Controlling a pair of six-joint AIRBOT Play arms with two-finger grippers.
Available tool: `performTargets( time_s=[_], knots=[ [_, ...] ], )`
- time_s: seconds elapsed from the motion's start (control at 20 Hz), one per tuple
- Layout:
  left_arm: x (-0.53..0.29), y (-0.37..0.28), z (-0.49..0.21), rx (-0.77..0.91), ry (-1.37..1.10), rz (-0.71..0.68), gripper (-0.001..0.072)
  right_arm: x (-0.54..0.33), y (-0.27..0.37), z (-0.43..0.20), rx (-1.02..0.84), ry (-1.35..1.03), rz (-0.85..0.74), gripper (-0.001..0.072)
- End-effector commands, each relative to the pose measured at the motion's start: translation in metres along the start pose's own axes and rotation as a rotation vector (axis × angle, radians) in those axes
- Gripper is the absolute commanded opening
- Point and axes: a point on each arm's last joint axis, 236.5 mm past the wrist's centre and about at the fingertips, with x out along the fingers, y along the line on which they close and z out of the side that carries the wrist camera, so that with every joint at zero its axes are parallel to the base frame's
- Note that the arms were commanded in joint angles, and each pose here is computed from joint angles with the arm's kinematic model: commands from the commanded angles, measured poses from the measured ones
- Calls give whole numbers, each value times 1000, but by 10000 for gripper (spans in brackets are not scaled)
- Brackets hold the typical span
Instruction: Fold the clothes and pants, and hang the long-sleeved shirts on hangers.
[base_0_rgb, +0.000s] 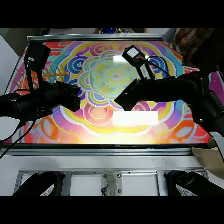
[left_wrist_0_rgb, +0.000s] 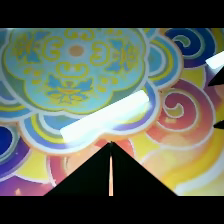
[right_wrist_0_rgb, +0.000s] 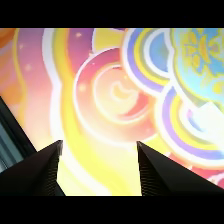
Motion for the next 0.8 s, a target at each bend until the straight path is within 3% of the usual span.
performTargets(
  time_s=[0.0,0.05,0.1,0.75],
  knots=[
    [0,0,0,-2,0,-1,14,11,7,-6,-15,31,26,438],
    [0,0,0,-2,0,0,14,11,6,-6,-15,31,26,254],
    [0,0,0,-2,0,-1,14,11,6,-6,-17,33,23,9],
    [0,0,0,-2,0,-1,14,11,3,-8,-22,39,11,19]
  ],
)
